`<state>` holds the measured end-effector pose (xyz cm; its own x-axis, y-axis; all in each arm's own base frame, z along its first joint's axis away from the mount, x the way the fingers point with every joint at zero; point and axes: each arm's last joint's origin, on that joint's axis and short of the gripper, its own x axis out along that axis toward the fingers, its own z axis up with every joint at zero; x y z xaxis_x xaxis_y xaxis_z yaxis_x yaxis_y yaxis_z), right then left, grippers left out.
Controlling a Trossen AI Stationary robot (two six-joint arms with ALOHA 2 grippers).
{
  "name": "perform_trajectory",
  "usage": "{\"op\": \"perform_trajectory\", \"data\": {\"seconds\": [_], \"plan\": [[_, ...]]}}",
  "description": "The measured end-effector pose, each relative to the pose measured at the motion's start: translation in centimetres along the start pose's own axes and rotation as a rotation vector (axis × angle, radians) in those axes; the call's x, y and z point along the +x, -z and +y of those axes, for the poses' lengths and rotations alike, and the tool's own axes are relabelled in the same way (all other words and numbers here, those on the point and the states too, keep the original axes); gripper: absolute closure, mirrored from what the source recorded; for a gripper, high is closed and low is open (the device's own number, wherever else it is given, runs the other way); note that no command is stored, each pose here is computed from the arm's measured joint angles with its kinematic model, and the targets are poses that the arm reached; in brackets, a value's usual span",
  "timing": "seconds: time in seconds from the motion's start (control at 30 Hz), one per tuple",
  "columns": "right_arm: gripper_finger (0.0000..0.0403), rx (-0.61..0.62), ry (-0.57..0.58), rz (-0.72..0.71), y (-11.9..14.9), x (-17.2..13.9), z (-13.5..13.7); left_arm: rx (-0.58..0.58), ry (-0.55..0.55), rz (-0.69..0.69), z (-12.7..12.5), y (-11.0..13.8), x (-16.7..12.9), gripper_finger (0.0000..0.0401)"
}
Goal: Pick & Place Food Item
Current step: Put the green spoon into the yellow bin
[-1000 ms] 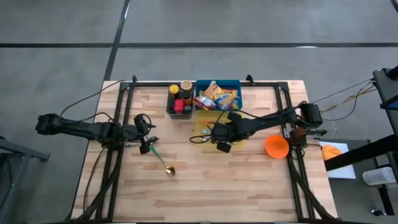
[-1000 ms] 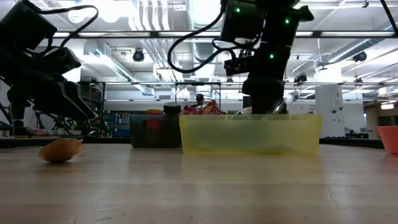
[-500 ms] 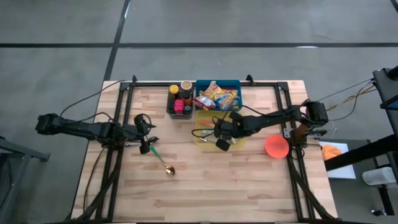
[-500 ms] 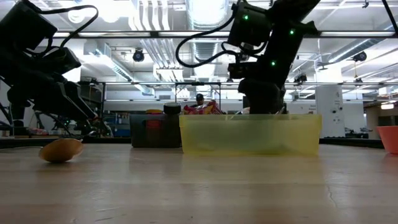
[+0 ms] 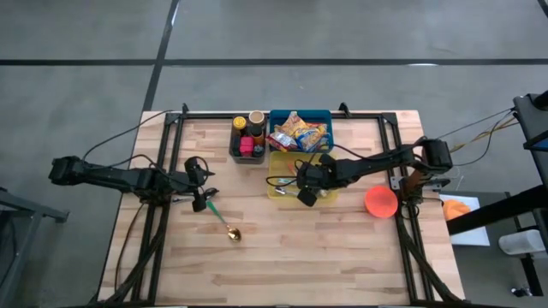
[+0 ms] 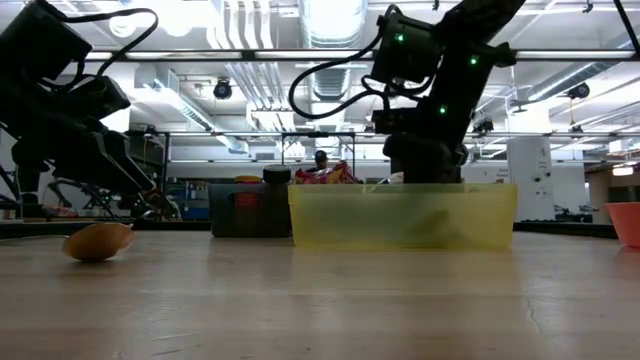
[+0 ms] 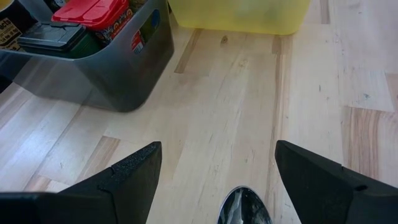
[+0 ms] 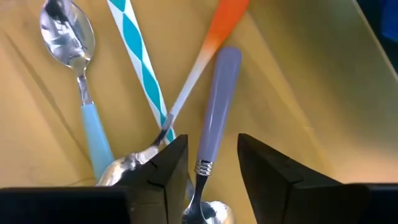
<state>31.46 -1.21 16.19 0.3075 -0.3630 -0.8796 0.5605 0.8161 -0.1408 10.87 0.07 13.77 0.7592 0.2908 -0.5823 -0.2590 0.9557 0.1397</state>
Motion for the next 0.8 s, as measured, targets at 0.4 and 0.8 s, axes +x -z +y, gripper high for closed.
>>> {"op": "perform_trajectory", "data": {"seconds": [0.4,0.8], "plan": [[0.0261,0.019,-0.002,-0.005,-1.2,-1.5,0.0,0.000,0.000,0.000,0.0,0.0,0.0,0.0084],[0.0261,-0.013,-0.049,-0.169,-3.9,-7.2,3.2,0.000,0.000,0.000,0.0,0.0,0.0,0.0084]]}}
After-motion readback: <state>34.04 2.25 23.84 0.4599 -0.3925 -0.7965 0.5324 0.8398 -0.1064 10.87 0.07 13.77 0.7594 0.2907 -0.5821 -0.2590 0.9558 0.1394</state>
